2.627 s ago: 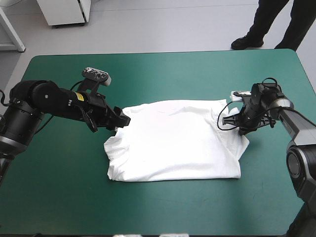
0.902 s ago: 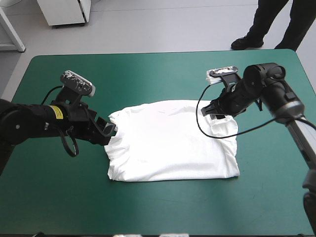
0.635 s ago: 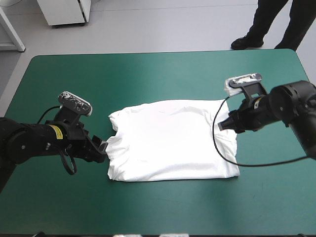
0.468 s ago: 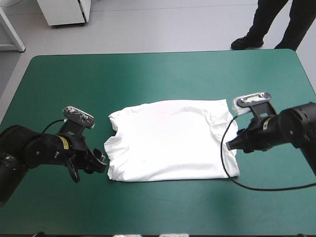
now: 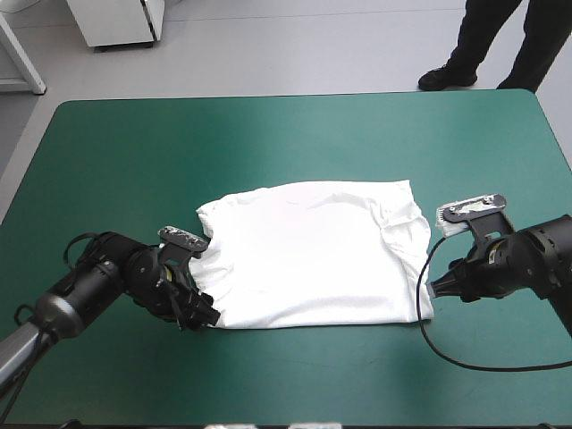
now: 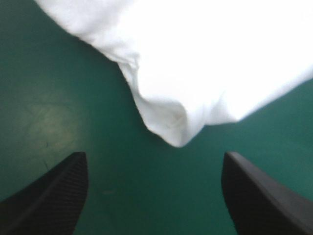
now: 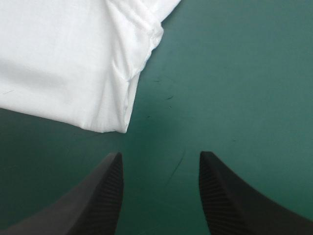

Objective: Fold the cloth

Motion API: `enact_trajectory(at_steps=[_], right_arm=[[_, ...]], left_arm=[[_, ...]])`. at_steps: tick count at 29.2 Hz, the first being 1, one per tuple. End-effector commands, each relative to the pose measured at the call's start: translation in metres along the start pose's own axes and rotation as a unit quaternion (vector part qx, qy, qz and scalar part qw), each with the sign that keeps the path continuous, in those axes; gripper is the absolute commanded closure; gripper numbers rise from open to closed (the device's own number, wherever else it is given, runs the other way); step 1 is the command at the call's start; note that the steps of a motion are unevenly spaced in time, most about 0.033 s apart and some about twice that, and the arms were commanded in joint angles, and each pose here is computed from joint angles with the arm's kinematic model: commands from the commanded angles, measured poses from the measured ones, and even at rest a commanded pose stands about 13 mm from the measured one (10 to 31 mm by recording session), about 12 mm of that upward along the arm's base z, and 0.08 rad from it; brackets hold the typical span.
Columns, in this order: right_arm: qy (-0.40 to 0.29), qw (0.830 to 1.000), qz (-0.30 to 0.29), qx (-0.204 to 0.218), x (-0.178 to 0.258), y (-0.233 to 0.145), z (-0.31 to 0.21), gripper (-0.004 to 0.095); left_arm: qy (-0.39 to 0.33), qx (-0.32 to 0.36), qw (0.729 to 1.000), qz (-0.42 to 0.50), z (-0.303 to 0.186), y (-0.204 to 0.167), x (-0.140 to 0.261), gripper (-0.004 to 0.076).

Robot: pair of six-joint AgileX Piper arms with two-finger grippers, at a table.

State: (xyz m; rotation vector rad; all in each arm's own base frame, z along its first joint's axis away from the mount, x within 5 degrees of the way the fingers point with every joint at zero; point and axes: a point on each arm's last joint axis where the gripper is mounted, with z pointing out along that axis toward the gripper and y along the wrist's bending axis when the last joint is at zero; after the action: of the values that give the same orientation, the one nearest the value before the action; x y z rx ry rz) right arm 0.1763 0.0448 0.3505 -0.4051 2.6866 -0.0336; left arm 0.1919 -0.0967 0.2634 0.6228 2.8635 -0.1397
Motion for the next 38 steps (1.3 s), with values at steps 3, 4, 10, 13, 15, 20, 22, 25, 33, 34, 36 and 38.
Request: enact_trajectory(at_steps=[3,4,10,13,15,20,22,25,33,34,36,38], right_arm=[[-0.036,0.999,-0.004,0.021,-0.004,-0.005,-0.01,0.0445],[-0.036,0.999,-0.004,0.021,-0.004,-0.005,-0.01,0.0445],[-0.036,0.999,-0.005,0.024,-0.004,-0.005,-0.01,0.0445],[-0.038,0.999,-0.005,0.024,-0.004,-0.005,-0.01,0.0445],[-0.039,0.999,-0.003,0.018,-0.004,-0.004,-0.01,0.0445],[-0.014,1.0,0.006,0.004,0.004,-0.001,0.005,0.041],[-0.004,1.0,0.018,-0.01,0.009,0.003,0.016,0.0388],[-0.004,0.999,0.035,-0.04,0.015,0.01,0.034,0.0379],[0.021,0.996,0.055,-0.068,0.013,0.019,0.08,0.0379],[0.027,0.996,0.053,-0.068,0.011,0.019,0.086,0.0379],[0.035,0.996,0.045,-0.067,0.006,0.02,0.098,0.0379],[0.049,0.996,0.039,-0.069,0.004,0.021,0.109,0.0379]], left_arm=[[-0.012,0.005,1.0,-0.006,0.02,-0.002,-0.021,0.0171],[-0.01,0.004,1.0,-0.009,0.026,-0.002,-0.024,0.0171],[0.021,0.006,1.0,-0.017,0.051,-0.002,-0.032,0.0171],[0.035,0.016,0.999,-0.023,0.061,-0.003,-0.034,0.0185],[0.039,0.02,0.999,-0.025,0.067,-0.004,-0.035,0.0239],[0.054,0.02,0.998,-0.024,0.078,-0.003,-0.037,0.0451],[0.055,0.019,0.998,-0.024,0.081,-0.003,-0.038,0.0532],[0.055,0.018,0.998,-0.019,0.085,-0.003,-0.039,0.063],[0.046,0.018,0.999,-0.012,0.086,-0.003,-0.041,0.0734],[0.046,0.018,0.999,-0.012,0.086,-0.003,-0.041,0.0734],[0.046,0.018,0.999,-0.012,0.086,-0.003,-0.041,0.0734],[0.046,0.018,0.999,-0.012,0.086,-0.003,-0.041,0.0734]])
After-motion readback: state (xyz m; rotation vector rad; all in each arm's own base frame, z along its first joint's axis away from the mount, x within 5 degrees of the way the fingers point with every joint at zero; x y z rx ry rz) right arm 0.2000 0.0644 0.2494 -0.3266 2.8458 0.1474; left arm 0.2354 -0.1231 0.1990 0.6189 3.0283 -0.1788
